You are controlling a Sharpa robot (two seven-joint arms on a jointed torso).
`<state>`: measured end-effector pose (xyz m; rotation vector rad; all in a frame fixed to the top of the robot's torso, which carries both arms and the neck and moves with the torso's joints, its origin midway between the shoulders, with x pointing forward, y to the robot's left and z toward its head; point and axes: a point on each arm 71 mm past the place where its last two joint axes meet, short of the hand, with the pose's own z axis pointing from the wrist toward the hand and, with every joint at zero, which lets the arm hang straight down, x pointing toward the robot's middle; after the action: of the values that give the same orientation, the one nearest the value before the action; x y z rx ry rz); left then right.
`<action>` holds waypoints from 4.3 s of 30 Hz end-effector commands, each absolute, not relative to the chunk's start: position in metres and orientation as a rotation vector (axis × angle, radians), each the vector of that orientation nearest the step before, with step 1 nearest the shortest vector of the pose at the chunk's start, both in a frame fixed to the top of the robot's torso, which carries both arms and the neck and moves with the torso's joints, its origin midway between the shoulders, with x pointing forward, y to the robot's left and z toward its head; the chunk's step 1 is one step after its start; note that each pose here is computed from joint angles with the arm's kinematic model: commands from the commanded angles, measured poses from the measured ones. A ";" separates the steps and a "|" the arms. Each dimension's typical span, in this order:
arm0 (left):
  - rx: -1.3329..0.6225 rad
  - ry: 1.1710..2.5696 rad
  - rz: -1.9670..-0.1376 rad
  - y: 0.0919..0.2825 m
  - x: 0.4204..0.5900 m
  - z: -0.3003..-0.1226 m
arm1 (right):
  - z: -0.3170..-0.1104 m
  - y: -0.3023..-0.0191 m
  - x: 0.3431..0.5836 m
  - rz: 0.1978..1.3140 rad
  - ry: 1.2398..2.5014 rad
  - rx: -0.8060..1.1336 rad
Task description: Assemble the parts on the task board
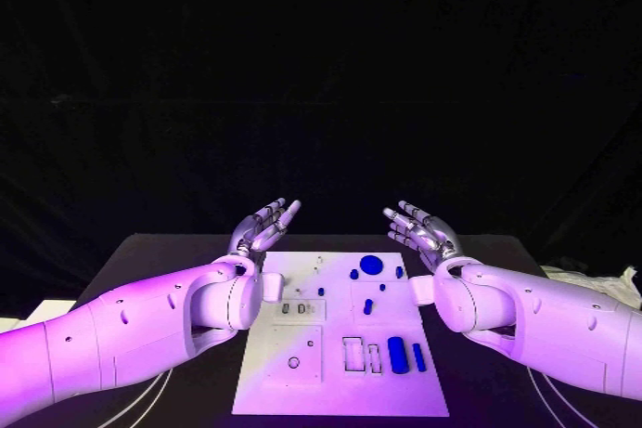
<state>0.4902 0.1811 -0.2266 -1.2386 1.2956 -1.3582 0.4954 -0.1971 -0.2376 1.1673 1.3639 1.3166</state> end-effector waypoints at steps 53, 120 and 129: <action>-1.096 1.407 -1.782 0.172 0.429 -0.162 | -0.160 -0.183 0.518 0.540 1.609 -0.369; -1.094 1.407 -1.761 0.174 0.430 -0.152 | -0.168 -0.177 0.523 0.419 1.727 -0.448; -1.094 1.409 -1.762 0.174 0.430 -0.152 | -0.170 -0.175 0.524 0.421 1.735 -0.451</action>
<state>0.4299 0.1753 -0.1535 -1.1059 1.4096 -1.7509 0.5247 -0.1756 -0.1660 -0.4382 1.7094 0.4273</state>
